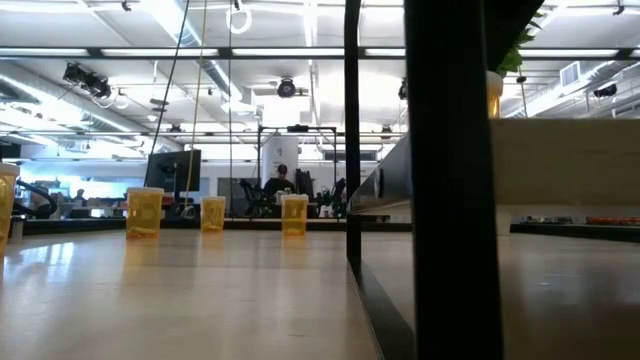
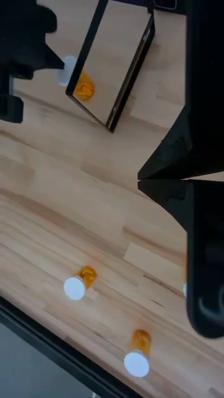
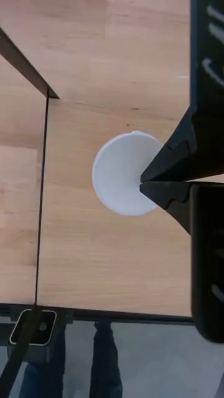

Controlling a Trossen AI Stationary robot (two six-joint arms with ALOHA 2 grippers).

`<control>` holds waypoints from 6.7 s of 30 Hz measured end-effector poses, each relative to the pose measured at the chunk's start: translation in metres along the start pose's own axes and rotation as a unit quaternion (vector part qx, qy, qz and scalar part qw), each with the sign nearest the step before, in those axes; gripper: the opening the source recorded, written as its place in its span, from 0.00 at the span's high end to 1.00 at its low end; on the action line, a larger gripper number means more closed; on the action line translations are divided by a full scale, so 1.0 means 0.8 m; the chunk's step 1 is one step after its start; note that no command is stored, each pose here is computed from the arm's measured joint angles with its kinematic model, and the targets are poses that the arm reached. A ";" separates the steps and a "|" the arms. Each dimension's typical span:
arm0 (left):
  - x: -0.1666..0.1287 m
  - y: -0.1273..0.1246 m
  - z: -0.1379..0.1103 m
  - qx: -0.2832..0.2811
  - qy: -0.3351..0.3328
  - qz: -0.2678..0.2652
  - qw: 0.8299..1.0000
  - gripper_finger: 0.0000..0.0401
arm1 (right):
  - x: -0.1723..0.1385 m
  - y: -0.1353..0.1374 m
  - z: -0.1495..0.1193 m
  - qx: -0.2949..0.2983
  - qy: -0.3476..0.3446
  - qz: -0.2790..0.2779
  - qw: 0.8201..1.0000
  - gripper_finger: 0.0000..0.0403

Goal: Pick and place medicine bottles onto shelf by color
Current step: Put the orange pill bottle on the shelf, then put the orange pill bottle on the shelf aligned with the other orange pill bottles

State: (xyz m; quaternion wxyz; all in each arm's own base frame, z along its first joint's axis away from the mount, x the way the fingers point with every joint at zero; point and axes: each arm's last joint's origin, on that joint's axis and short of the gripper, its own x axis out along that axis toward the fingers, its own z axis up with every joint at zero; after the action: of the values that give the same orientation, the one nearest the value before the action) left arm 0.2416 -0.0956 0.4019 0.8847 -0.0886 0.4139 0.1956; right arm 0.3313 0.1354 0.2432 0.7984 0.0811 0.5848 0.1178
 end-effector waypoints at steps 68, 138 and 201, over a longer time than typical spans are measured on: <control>0.001 -0.003 0.006 -0.017 -0.029 -0.002 0.999 0.99 | 0.013 0.007 -0.009 0.084 -0.060 -0.020 0.994 0.99; 0.012 -0.004 -0.060 0.042 0.230 -0.024 0.972 0.80 | -0.206 0.007 -0.067 0.162 -0.309 -0.026 0.937 0.94; 0.177 -0.010 -0.207 -0.109 0.342 -0.035 0.933 0.38 | -0.231 0.000 -0.086 0.149 -0.330 -0.050 0.931 0.49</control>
State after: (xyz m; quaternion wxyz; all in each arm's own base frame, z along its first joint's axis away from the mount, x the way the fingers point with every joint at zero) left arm 0.2114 -0.1170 0.1872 0.6808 -0.2603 0.6641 0.1665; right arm 0.2121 0.0826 0.3914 0.9300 0.2045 0.3021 -0.0442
